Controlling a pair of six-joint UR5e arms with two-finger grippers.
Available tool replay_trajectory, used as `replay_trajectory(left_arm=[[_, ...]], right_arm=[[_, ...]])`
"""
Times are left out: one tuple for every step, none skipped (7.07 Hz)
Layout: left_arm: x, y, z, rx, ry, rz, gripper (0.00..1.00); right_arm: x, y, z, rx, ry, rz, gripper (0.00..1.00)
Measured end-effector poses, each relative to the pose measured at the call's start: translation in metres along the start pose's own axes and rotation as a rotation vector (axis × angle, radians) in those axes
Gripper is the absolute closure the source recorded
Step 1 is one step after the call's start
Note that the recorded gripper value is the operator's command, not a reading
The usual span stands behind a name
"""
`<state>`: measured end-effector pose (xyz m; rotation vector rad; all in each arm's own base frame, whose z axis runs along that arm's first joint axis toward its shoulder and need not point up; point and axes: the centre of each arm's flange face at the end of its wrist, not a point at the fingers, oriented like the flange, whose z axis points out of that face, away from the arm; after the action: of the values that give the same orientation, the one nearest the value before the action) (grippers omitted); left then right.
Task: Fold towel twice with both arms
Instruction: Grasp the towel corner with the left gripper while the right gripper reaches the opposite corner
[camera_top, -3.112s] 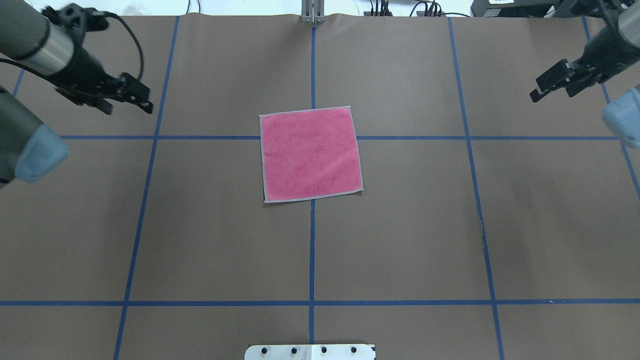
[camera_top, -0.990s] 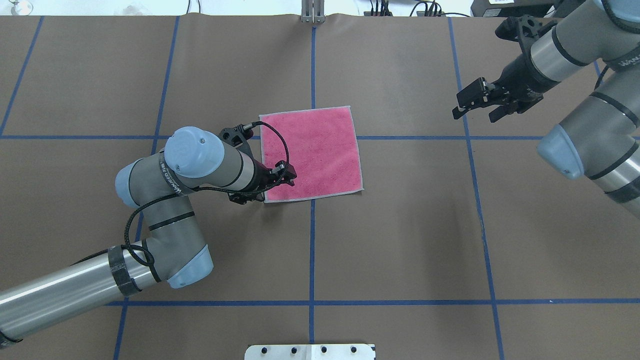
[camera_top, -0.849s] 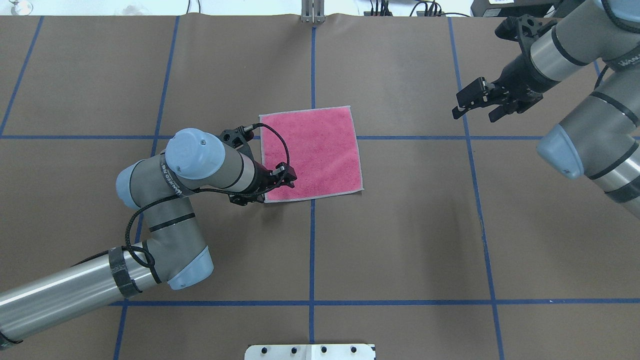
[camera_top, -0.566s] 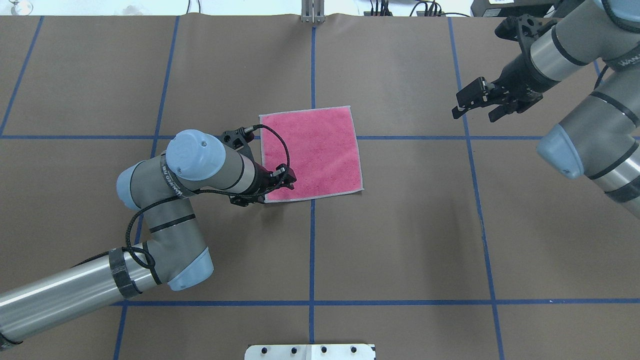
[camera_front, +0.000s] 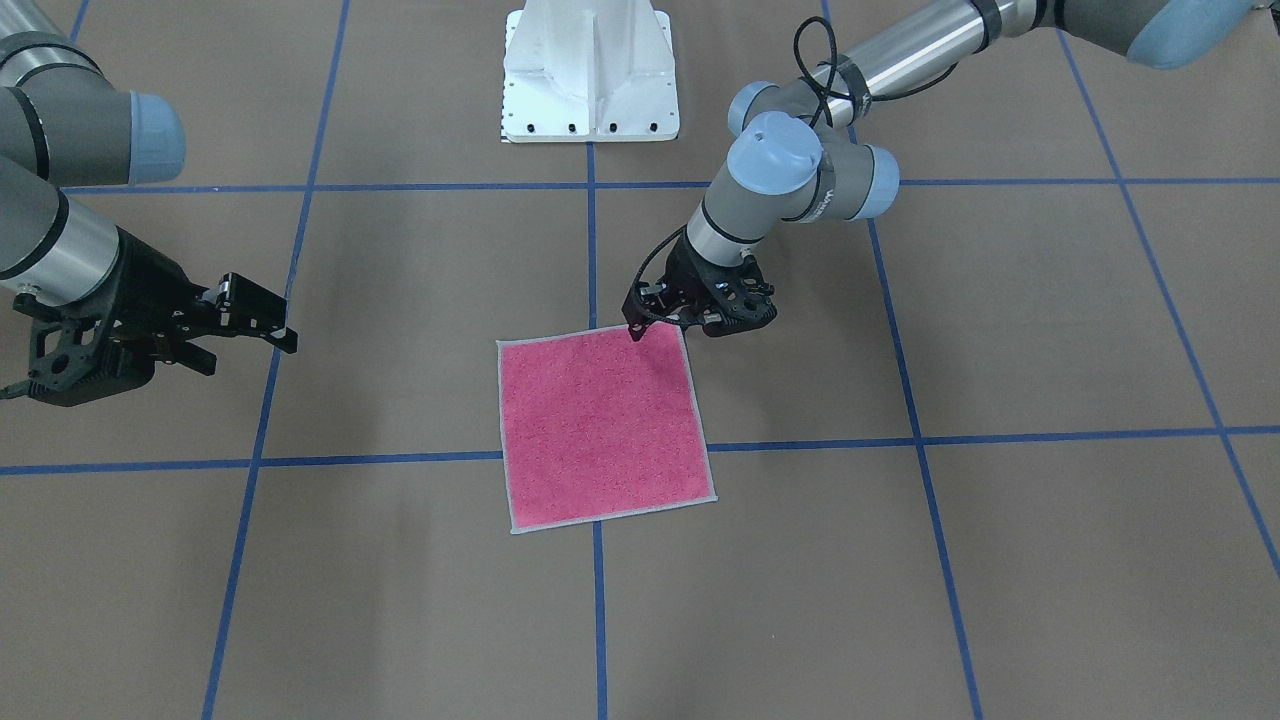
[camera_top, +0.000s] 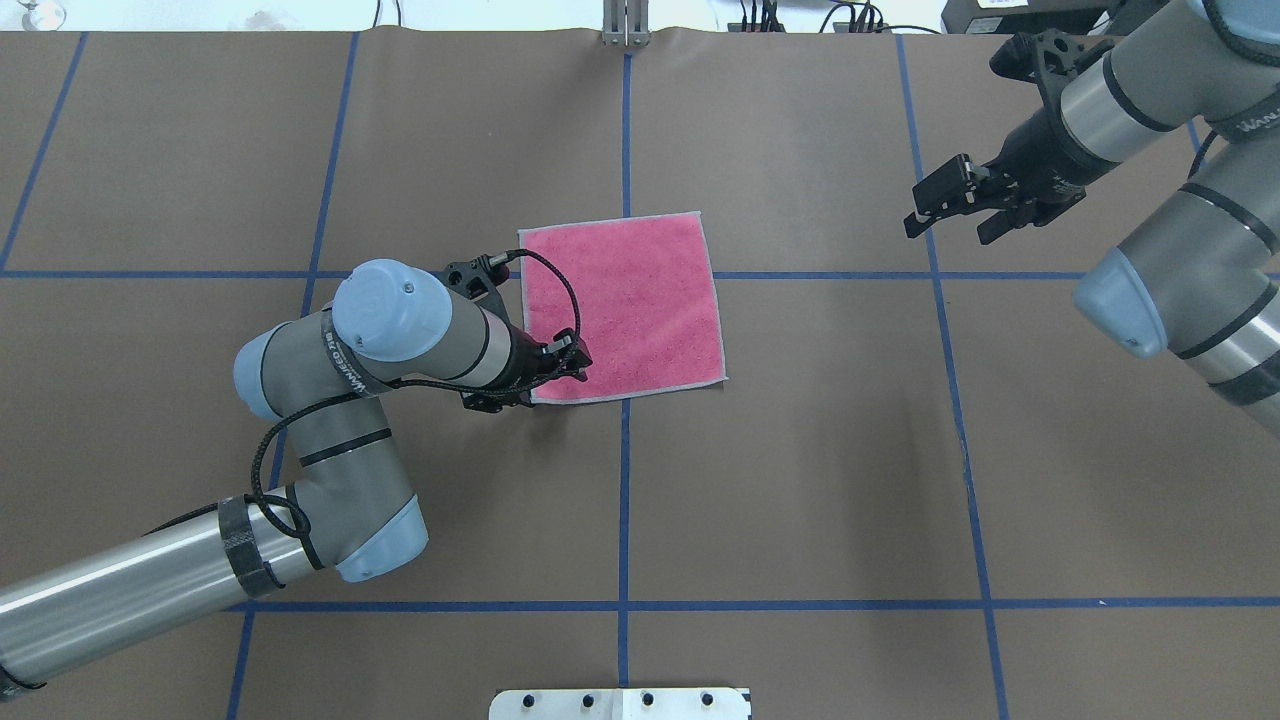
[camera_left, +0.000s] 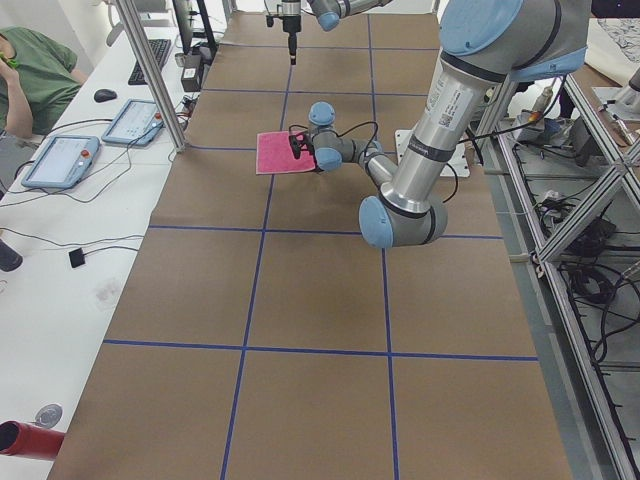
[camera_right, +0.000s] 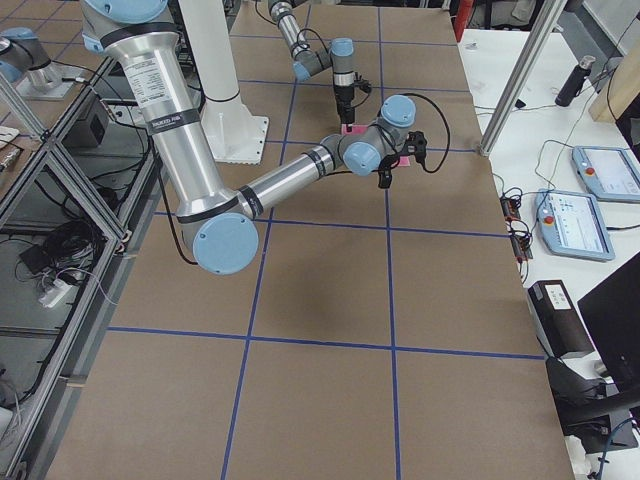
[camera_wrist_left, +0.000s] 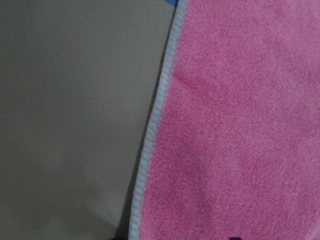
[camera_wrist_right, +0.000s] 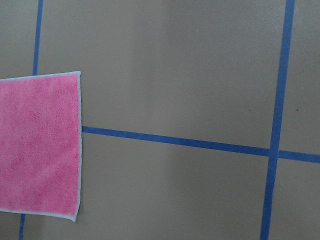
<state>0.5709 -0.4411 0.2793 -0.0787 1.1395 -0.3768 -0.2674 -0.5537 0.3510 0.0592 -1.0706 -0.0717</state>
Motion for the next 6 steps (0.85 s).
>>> replay_trajectory(left_arm=[[0.0004,0.0002,-0.0005,-0.001,0.001,-0.002,0.68],[0.0008,0.0004,-0.0010,-0.001,0.002,-0.003,0.96],[0.0005,0.0004,-0.0011,-0.001,0.002,-0.015,1.00],[0.0001,0.0003,-0.0014,0.000,0.001,-0.036,1.00],[0.0005,0.0006,-0.0019,0.000,0.003,-0.048,1.00],[0.0018,0.0010,-0.0027,-0.001,0.005,-0.052,1.00]], right_arm=[[0.0003,-0.0001,0.0002,0.000,0.000,0.001,0.00],[0.0004,-0.0001,0.0003,0.000,0.000,0.001,0.00],[0.0002,-0.0003,0.0003,0.000,0.000,0.001,0.00],[-0.0013,-0.0009,-0.0002,0.001,-0.001,-0.001,0.01],[-0.0039,-0.0019,-0.0012,0.003,-0.003,-0.003,0.01],[-0.0066,-0.0023,-0.0010,0.003,-0.005,0.004,0.01]])
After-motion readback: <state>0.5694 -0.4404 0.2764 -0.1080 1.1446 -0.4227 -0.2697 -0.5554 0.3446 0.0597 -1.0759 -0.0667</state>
